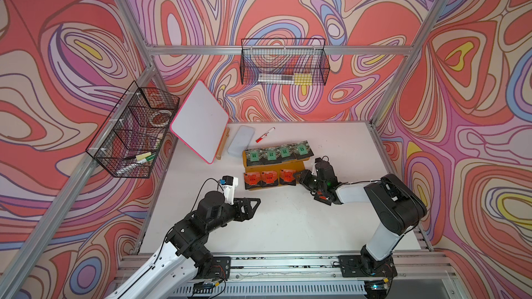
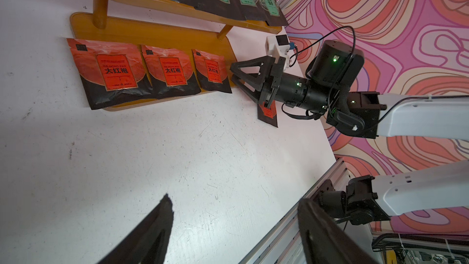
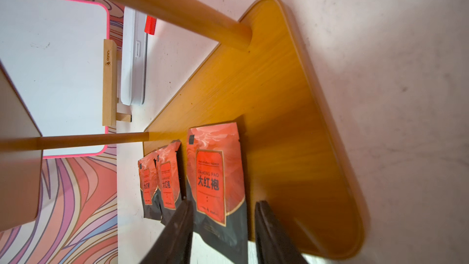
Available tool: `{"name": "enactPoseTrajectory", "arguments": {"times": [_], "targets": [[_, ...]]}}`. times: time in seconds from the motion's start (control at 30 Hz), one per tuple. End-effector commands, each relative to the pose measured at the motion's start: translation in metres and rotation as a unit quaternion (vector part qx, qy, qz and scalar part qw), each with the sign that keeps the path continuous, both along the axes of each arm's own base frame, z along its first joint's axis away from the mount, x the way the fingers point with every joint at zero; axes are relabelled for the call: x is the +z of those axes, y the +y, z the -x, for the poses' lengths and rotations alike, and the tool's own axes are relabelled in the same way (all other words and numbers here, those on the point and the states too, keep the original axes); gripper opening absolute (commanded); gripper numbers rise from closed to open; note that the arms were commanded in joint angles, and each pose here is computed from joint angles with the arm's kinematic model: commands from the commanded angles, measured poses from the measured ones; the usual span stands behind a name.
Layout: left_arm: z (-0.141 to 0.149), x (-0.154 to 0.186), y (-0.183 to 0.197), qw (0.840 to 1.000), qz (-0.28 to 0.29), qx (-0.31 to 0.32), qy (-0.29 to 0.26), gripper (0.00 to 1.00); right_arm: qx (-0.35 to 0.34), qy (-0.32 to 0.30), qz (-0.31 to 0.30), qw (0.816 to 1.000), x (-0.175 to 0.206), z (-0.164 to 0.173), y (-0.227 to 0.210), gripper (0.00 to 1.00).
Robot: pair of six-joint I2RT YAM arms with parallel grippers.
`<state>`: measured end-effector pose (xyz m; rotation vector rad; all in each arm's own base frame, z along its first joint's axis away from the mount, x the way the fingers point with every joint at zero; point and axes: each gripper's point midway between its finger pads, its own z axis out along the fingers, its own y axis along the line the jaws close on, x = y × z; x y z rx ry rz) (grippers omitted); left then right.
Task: Place the tea bags on the shelf by color
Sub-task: Place the tea bag on the shelf.
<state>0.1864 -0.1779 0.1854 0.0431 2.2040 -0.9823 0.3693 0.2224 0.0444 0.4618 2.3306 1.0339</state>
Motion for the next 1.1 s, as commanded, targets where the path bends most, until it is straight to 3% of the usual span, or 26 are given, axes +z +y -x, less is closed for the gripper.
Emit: {"name": "enactPoseTrajectory", "arguments": {"times": [0.0,0.33,0.8,1.07], "targets": [[-0.002,-0.001,0.003,1.000,0.001,0.009,-0.004,0.81,-0.010,-0.016,-0.004,1.000,0.007,-0.012,0.000,0.41],[-0.001,-0.003,0.004,1.000,0.000,0.009,-0.003,0.81,-0.003,-0.005,-0.019,1.000,-0.009,-0.020,0.010,0.42],[-0.001,-0.001,0.003,1.000,0.008,0.008,-0.005,0.82,-0.018,-0.009,0.002,1.000,0.002,-0.013,-0.002,0.42],[-0.001,-0.001,-0.006,1.000,0.026,-0.007,-0.003,0.99,-0.033,-0.008,0.023,0.999,0.022,0.009,-0.021,0.45]]}}
